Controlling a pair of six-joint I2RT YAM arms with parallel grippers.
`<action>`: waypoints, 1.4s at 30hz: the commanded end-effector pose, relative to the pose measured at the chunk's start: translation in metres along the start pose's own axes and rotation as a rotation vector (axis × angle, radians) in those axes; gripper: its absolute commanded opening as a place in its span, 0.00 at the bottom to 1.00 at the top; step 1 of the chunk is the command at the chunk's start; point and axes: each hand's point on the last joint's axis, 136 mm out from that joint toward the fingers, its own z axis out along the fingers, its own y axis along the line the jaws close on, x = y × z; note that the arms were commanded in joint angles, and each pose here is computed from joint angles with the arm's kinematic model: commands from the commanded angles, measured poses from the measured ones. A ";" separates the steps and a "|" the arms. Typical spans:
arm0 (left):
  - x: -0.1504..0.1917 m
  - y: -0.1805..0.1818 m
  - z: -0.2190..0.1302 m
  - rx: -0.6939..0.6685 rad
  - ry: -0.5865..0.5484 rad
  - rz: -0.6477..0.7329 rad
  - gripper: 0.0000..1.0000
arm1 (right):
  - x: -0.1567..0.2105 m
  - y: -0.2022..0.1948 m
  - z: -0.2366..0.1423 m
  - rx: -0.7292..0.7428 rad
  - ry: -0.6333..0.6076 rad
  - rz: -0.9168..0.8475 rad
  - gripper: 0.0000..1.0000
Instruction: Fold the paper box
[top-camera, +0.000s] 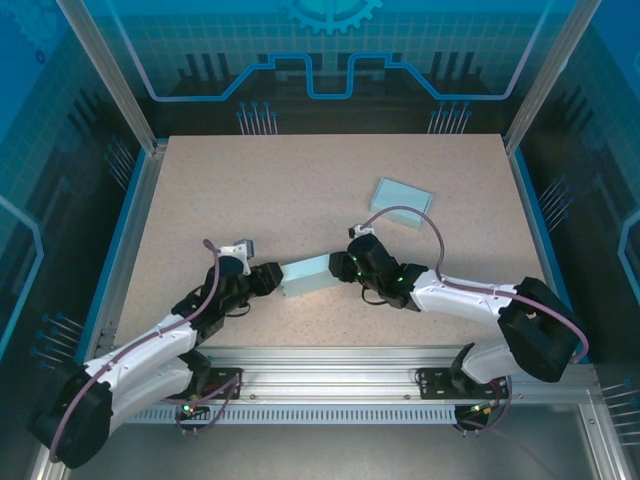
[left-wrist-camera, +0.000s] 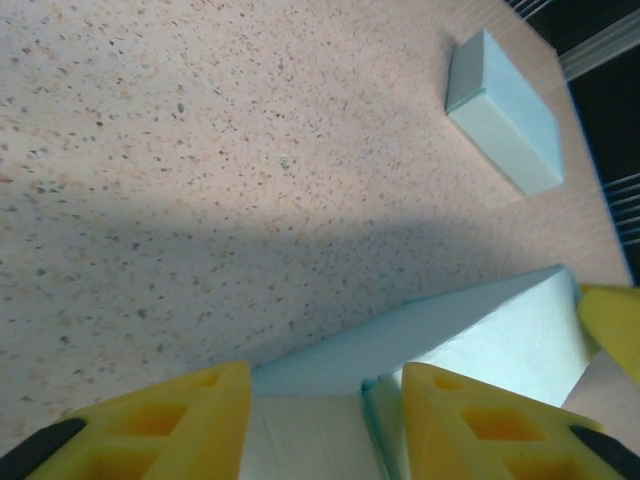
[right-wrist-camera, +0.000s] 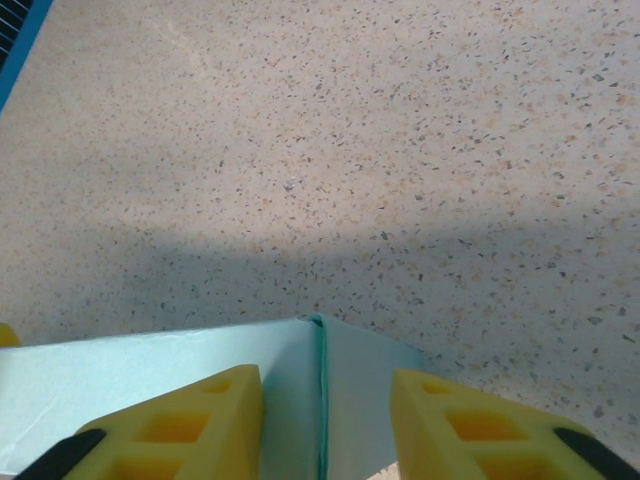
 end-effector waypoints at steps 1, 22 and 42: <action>0.007 0.009 -0.004 -0.067 0.056 0.105 0.46 | 0.063 -0.052 -0.003 0.213 0.249 -0.133 0.43; 0.019 0.006 0.003 -0.024 0.095 0.052 0.49 | 0.002 0.034 -0.019 0.035 0.190 -0.211 1.00; 0.024 0.018 0.006 -0.070 0.095 0.011 0.44 | 0.035 -0.001 -0.002 0.239 0.273 -0.286 0.89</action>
